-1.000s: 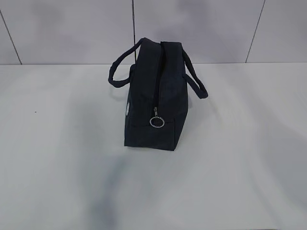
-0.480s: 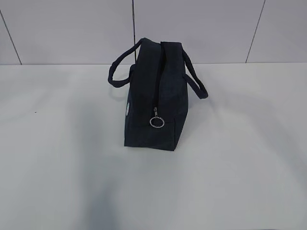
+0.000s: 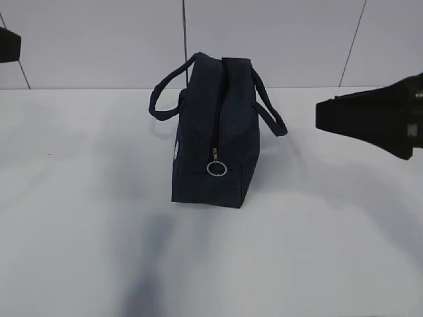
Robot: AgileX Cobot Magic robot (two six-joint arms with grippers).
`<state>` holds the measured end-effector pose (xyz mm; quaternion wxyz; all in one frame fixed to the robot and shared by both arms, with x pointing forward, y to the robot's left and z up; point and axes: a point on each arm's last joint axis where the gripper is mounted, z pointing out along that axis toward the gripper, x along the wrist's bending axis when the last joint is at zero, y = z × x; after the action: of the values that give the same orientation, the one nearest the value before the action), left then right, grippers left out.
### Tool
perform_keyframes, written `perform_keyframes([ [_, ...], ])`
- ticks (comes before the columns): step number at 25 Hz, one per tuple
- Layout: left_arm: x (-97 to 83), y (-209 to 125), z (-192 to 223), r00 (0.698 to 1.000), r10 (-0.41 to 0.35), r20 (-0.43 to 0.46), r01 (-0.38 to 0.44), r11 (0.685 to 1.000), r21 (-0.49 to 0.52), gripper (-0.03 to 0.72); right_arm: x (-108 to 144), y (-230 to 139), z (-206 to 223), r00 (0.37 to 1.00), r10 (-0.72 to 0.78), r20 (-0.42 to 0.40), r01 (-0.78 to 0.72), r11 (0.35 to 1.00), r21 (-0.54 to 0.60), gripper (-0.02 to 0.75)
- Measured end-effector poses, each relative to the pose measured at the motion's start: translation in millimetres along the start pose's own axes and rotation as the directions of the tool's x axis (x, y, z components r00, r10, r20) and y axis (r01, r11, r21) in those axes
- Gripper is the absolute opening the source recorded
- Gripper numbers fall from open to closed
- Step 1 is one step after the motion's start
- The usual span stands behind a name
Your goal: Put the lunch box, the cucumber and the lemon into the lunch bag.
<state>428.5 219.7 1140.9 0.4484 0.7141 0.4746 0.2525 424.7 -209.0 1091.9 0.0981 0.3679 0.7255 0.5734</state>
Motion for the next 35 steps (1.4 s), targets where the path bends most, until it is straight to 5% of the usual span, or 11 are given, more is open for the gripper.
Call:
perform_keyframes([
  [12,-1.6,-1.3,0.1,0.999,-0.028,0.017,0.028,1.000,0.004,0.303,-23.5,-17.3,28.4,0.999,0.050,-0.017,-0.048,0.993,0.104,0.275],
  [22,-1.7,-7.7,8.9,0.999,-0.046,0.026,0.044,0.997,0.060,0.298,-53.5,-47.0,83.2,0.959,0.111,-0.260,-0.040,0.964,0.264,0.353],
  [35,2.7,-27.8,46.0,0.999,-0.049,0.012,0.045,0.977,0.206,0.298,-85.8,-70.1,123.4,0.863,-0.344,-0.369,0.392,0.918,0.061,0.391],
])
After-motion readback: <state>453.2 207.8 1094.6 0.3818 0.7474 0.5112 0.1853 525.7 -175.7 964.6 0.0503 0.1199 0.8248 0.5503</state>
